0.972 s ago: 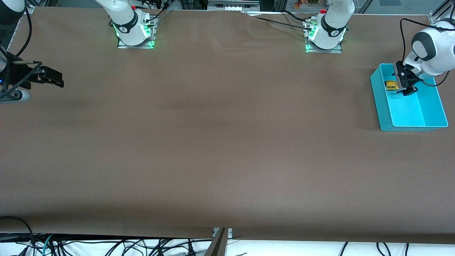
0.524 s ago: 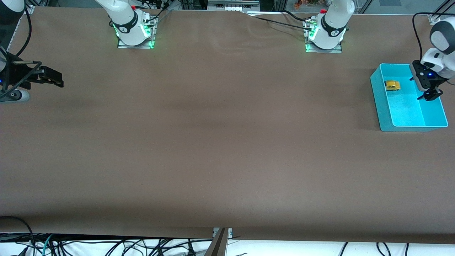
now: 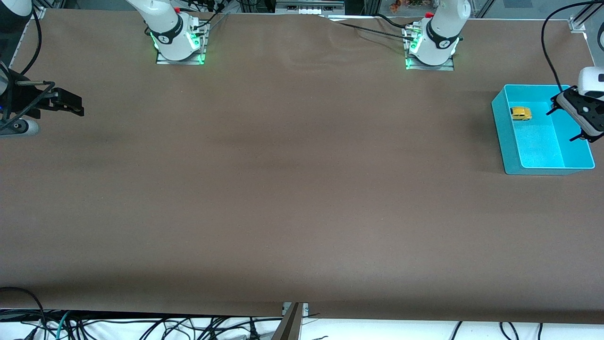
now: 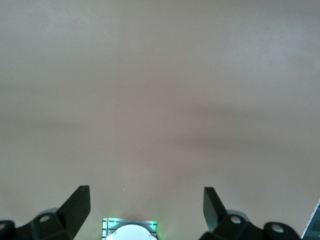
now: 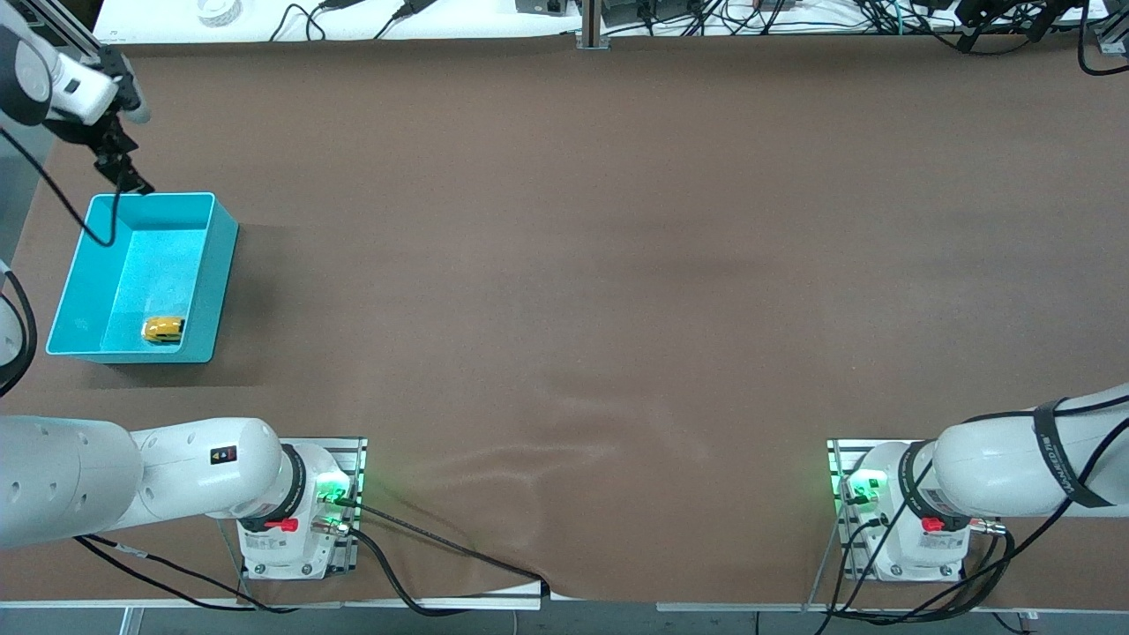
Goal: Wind and store yellow beetle car
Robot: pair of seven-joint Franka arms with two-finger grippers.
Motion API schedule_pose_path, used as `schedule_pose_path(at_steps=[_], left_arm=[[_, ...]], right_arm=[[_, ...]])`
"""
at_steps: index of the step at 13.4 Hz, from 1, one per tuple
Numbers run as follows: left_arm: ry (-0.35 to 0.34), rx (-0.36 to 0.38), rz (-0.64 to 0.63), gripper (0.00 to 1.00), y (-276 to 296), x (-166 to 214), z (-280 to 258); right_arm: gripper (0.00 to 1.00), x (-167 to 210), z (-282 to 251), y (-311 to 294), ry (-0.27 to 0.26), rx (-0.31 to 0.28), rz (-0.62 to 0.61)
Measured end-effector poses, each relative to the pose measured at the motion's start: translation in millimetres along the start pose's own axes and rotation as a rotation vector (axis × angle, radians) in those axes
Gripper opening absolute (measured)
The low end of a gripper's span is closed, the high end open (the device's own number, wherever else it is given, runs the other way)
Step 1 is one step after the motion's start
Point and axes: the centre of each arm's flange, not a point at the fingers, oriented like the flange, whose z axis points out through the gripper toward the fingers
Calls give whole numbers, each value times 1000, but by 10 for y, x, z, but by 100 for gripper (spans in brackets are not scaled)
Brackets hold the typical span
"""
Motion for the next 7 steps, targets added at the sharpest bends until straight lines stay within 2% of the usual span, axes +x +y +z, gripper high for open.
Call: schedule_pose_path(at_steps=[7], left_arm=[[-16, 13, -476, 100, 455, 1345, -962]], right_arm=[[100, 1, 1, -1, 0, 0, 0]])
